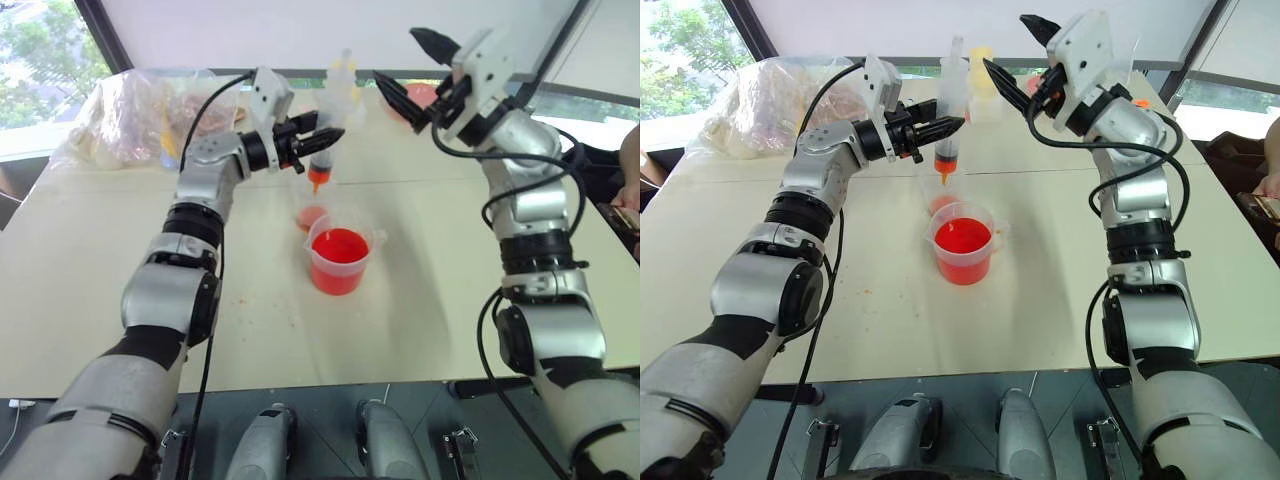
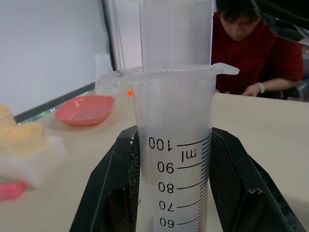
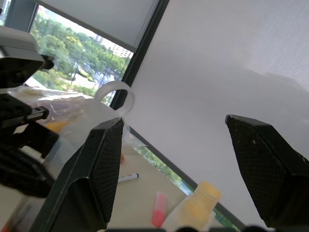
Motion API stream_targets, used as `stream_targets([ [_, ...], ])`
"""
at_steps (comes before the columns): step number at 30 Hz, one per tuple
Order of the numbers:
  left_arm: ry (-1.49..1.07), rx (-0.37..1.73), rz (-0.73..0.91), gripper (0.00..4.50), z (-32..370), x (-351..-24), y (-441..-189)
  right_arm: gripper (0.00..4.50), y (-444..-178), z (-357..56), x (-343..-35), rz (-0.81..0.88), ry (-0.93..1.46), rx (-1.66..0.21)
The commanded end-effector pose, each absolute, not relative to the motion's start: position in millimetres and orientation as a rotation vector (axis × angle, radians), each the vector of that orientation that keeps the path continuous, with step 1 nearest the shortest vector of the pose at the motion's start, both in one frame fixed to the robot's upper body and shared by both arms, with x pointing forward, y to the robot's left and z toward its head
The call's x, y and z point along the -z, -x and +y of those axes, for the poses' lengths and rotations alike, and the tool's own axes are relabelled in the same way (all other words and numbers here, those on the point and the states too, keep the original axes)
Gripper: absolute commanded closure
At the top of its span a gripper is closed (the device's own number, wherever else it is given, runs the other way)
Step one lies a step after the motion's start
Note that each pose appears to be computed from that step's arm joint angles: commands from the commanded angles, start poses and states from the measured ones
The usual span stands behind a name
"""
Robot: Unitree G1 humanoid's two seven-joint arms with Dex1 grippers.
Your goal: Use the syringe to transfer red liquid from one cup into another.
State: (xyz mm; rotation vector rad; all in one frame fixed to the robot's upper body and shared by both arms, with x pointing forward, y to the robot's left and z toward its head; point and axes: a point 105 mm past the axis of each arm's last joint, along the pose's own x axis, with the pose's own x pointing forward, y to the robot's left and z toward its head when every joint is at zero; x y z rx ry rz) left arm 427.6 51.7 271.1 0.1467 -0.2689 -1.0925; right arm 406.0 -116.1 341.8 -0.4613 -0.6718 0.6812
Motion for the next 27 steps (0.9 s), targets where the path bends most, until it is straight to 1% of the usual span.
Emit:
stream_targets([
  [1, -0.165, 1.102, -0.337, 3.03, 53.4, -286.5, -423.5, 1.01, -406.3, -112.7, -354.4, -0.727, 0.474, -0.684],
  [6, -0.176, 1.13, -0.335, 3.03, 51.6, -283.7, -420.8, 1.01, -411.7, -105.2, -353.2, -0.726, 0.471, -0.709],
  [12, -0.245, 1.144, -0.29, 3.03, 49.9, -267.5, -421.0, 1.01, -413.6, -92.3, -354.3, -0.735, 0.46, -0.746],
  [19, -0.237, 1.122, -0.286, 3.03, 51.0, -268.5, -424.5, 1.01, -406.8, -79.5, -354.3, -0.757, 0.459, -0.813],
  [20, -0.234, 1.12, -0.285, 3.03, 51.1, -268.8, -424.8, 1.52, -406.4, -78.7, -353.6, -0.757, 0.461, -0.819],
  [21, -0.23, 1.117, -0.284, 3.03, 51.4, -269.2, -425.3, 1.8, -405.6, -77.5, -352.3, -0.754, 0.463, -0.829],
  [25, -0.23, 1.116, -0.281, 3.03, 52.0, -268.7, -425.6, 1.8, -403.2, -74.6, -349.3, -0.748, 0.465, -0.855],
  [27, -0.24, 1.12, -0.278, 3.03, 51.3, -266.9, -425.2, 2.29, -403.4, -74.1, -348.3, -0.749, 0.466, -0.853],
])
